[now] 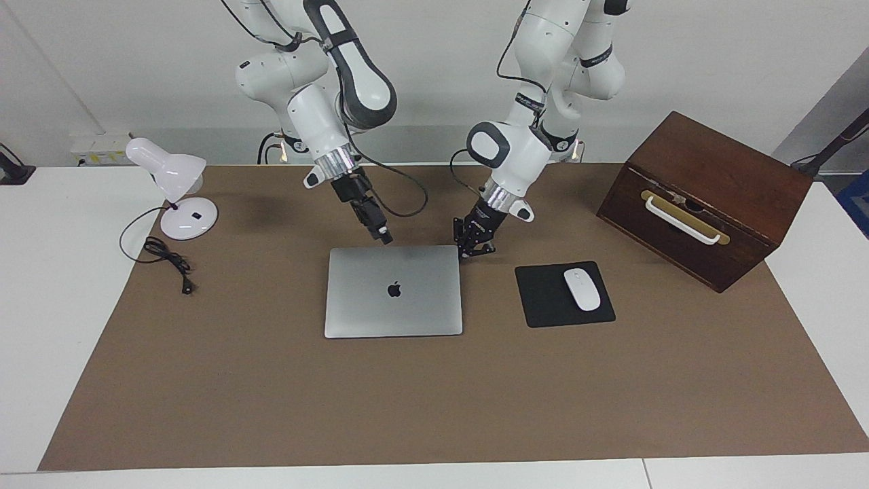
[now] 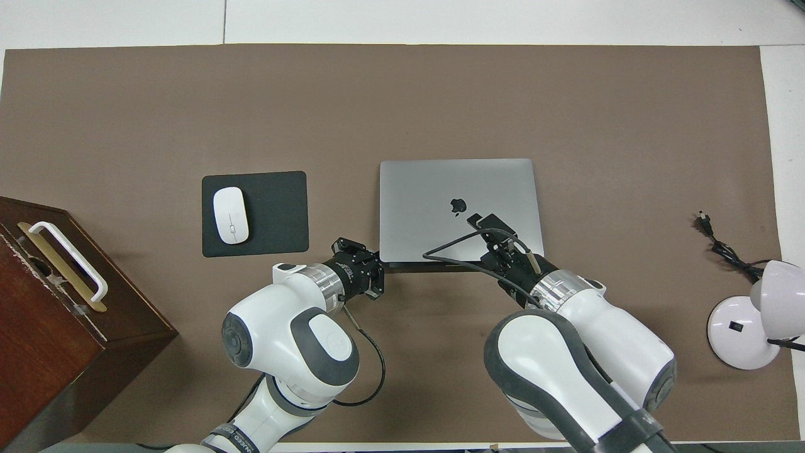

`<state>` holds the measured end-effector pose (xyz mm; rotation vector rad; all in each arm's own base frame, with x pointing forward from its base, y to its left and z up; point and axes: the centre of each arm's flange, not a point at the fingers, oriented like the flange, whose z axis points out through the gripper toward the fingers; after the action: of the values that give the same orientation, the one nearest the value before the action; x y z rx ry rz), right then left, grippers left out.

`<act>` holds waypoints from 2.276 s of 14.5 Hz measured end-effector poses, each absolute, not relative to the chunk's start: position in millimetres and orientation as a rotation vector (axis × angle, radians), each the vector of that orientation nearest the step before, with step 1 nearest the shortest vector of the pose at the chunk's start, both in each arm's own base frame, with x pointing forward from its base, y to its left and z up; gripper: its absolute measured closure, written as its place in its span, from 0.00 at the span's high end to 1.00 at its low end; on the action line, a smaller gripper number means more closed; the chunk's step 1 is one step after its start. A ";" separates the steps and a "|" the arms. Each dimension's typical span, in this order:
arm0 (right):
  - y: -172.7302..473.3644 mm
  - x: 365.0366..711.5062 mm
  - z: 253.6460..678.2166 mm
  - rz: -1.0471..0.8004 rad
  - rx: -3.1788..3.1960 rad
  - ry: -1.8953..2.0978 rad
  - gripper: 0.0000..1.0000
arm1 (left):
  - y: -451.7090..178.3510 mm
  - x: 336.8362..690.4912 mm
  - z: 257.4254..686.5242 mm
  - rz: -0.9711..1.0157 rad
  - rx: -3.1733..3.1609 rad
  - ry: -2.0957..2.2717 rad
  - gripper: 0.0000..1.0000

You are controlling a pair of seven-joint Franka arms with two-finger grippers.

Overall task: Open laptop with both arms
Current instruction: 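Hook the right gripper under the laptop lid's front edge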

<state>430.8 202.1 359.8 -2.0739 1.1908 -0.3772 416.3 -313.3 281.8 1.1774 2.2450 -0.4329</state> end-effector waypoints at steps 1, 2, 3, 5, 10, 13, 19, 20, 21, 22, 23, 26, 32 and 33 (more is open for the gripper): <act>199.2 429.8 358.1 -0.381 -2.069 1.193 1.00 | -313.9 416.2 281.8 -0.434 1.177 2.245 0.01; 196.5 427.6 356.3 -0.386 -2.063 1.193 1.00 | -315.1 416.1 282.1 -0.435 1.177 2.243 0.01; 194.8 424.4 355.5 -0.391 -2.055 1.188 1.00 | -317.0 416.2 282.5 -0.432 1.178 2.241 0.01; 191.9 418.3 357.4 -0.405 -2.040 1.175 1.00 | -320.2 413.2 278.0 -0.400 1.185 2.245 0.01; 186.6 410.6 364.8 -0.413 -2.000 1.185 1.00 | -322.4 411.0 276.4 -0.380 1.185 2.247 0.01; 185.6 407.0 357.8 -0.401 -2.009 1.197 1.00 | -322.5 410.9 276.4 -0.380 1.185 2.247 0.01; 188.0 404.3 332.5 -0.369 -2.056 1.223 1.00 | -322.6 410.9 276.4 -0.379 1.184 2.247 0.01; 190.0 403.3 329.3 -0.363 -2.065 1.221 1.00 | -322.6 410.9 276.4 -0.379 1.184 2.247 0.01; 191.3 402.7 326.2 -0.358 -2.072 1.221 1.00 | -322.6 410.9 276.4 -0.379 1.184 2.247 0.01; 191.9 402.4 323.4 -0.355 -2.078 1.223 1.00 | -322.6 410.8 276.4 -0.379 1.184 2.247 0.01; 192.0 402.5 320.6 -0.352 -2.083 1.226 1.00 | -322.6 410.9 276.4 -0.379 1.184 2.247 0.01; 193.3 404.1 313.1 -0.344 -2.096 1.234 1.00 | -322.6 410.8 276.4 -0.379 1.184 2.247 0.01; 199.3 412.5 311.5 -0.344 -2.093 1.232 1.00 | -322.7 410.8 276.3 -0.378 1.184 2.247 0.01; 200.5 414.3 311.7 -0.345 -2.092 1.232 1.00 | -322.7 410.8 276.3 -0.378 1.184 2.247 0.01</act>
<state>414.3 200.5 311.7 -2.0918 1.2316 -0.3449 410.8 -322.7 276.3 1.1842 2.2469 -0.3781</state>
